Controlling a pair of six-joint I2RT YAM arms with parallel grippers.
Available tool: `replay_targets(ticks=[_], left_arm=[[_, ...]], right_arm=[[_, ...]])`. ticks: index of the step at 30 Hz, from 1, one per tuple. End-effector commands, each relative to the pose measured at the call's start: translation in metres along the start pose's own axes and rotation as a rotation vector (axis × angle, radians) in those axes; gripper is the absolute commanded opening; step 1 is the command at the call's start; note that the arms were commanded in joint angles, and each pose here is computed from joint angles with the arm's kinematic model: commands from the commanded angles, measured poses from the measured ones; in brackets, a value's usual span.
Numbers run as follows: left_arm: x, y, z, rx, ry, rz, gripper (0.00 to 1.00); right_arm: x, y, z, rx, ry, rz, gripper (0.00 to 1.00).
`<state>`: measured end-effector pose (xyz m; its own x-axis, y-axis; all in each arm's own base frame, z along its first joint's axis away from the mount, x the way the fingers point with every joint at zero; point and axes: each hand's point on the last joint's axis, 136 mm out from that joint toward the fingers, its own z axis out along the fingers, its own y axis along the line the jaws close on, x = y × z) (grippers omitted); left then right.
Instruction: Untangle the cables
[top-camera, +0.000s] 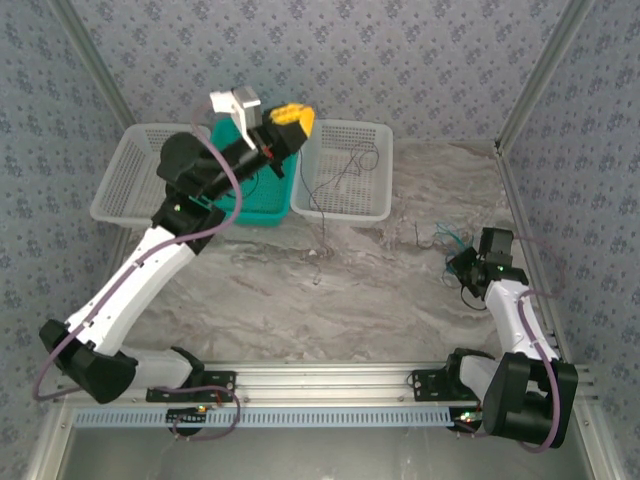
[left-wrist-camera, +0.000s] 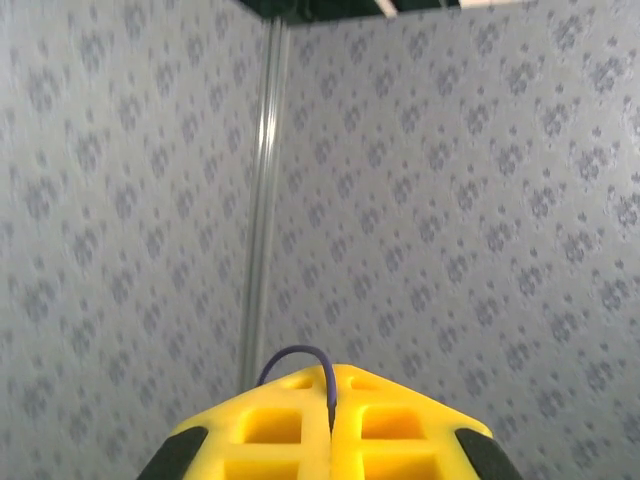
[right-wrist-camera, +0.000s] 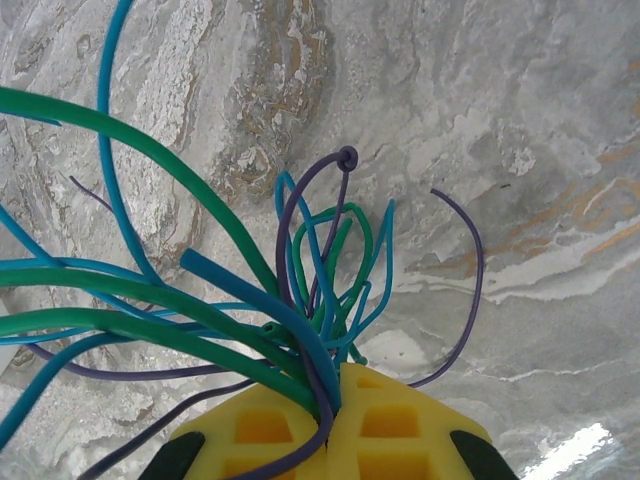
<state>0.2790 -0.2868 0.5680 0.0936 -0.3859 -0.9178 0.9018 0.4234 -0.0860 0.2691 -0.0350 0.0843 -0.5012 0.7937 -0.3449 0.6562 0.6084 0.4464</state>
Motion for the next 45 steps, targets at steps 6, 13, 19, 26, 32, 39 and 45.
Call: replay_targets(ticks=[6, 13, 19, 26, 32, 39, 45], left_arm=[[-0.016, 0.046, 0.056, -0.073, -0.015, 0.13, 0.0], [-0.029, 0.098, 0.095, -0.108, -0.09, 0.17, 0.0], [-0.035, 0.126, 0.119, -0.091, -0.118, 0.165, 0.0], [0.002, 0.159, 0.13, -0.116, -0.103, 0.11, 0.0], [0.109, 0.194, 0.138, -0.215, 0.178, 0.03, 0.0], [0.261, 0.242, 0.092, -0.524, 0.629, -0.122, 0.12], [0.328, 0.251, 0.053, -0.603, 0.834, -0.244, 0.64]], right_arm=[[0.0, 0.012, -0.008, -0.06, 0.01, 0.016, 0.0], [0.004, 0.013, -0.014, -0.086, 0.006, 0.017, 0.0], [0.005, 0.01, -0.019, -0.083, -0.007, 0.004, 0.0], [0.005, 0.01, -0.019, -0.088, -0.005, 0.0, 0.0], [0.006, 0.01, -0.018, -0.088, -0.001, -0.002, 0.0], [0.008, 0.009, -0.015, -0.094, 0.002, 0.013, 0.0], [0.006, 0.012, -0.015, -0.097, 0.004, 0.015, 0.0]])
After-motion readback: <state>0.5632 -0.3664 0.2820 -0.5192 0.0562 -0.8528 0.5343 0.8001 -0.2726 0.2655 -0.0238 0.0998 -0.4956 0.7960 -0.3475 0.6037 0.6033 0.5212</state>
